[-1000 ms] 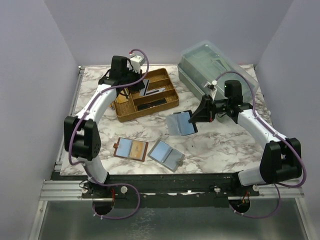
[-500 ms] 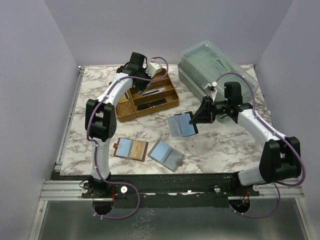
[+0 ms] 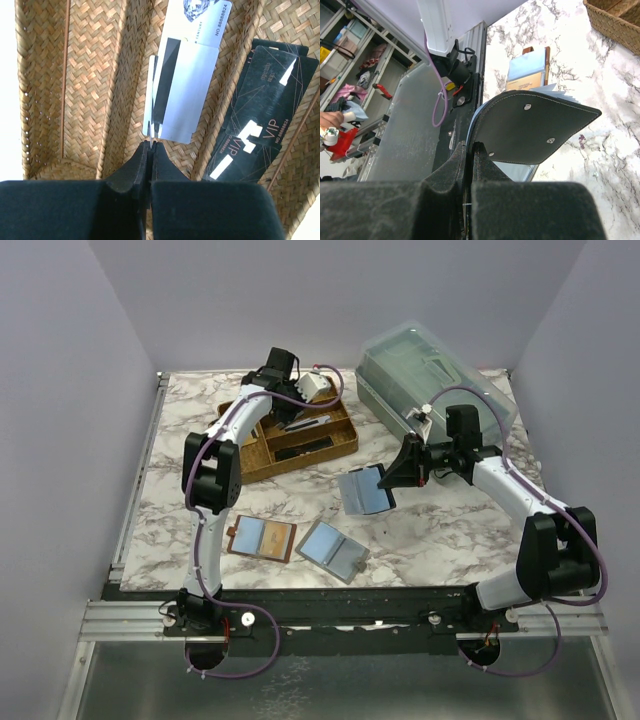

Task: Take the credit cards out of the card holder
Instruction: Place the credit card in the storage box.

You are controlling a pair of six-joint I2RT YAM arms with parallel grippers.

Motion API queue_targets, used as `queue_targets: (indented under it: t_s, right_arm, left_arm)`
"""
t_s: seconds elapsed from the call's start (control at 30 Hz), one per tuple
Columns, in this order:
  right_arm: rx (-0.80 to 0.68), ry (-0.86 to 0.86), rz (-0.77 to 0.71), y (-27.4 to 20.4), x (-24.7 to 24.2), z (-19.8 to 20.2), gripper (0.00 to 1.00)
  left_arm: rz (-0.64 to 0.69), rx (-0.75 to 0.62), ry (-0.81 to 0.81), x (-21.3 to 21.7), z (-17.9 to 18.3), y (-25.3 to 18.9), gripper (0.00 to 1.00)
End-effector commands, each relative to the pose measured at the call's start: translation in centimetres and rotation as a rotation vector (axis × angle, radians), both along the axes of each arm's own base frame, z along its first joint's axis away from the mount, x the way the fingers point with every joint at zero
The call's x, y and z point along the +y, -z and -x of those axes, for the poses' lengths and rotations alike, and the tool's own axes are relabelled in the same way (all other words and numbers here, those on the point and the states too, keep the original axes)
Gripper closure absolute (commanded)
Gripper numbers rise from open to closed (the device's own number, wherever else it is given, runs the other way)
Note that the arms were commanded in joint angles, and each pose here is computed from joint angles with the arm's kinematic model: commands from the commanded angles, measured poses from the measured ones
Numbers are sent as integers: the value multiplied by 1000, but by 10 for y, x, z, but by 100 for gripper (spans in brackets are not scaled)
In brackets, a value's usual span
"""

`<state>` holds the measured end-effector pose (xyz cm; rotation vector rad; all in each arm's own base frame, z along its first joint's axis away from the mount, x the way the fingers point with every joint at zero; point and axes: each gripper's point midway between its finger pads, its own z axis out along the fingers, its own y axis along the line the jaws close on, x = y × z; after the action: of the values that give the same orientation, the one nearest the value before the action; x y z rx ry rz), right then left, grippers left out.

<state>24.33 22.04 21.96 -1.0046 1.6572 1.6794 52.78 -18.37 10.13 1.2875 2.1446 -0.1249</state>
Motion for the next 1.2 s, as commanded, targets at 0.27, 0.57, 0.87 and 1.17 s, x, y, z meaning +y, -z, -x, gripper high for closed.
queue_targets:
  t_s: [0.27, 0.57, 0.87, 1.17]
  right_arm:
    - [17, -38, -45, -3, -3, 2, 100]
    - [16, -26, -44, -3, -6, 0, 100]
    - [11, -16, -47, -5, -10, 0, 100]
    - [-1, -4, -52, -8, -14, -1, 100]
  left_arm:
    - [46, -2, 63, -31, -14, 8, 81]
    - [-9, -146, -125, -12, -47, -19, 77]
    - [28, -228, -232, -4, -53, -58, 75]
    - [429, -116, -310, -35, 10, -116, 69]
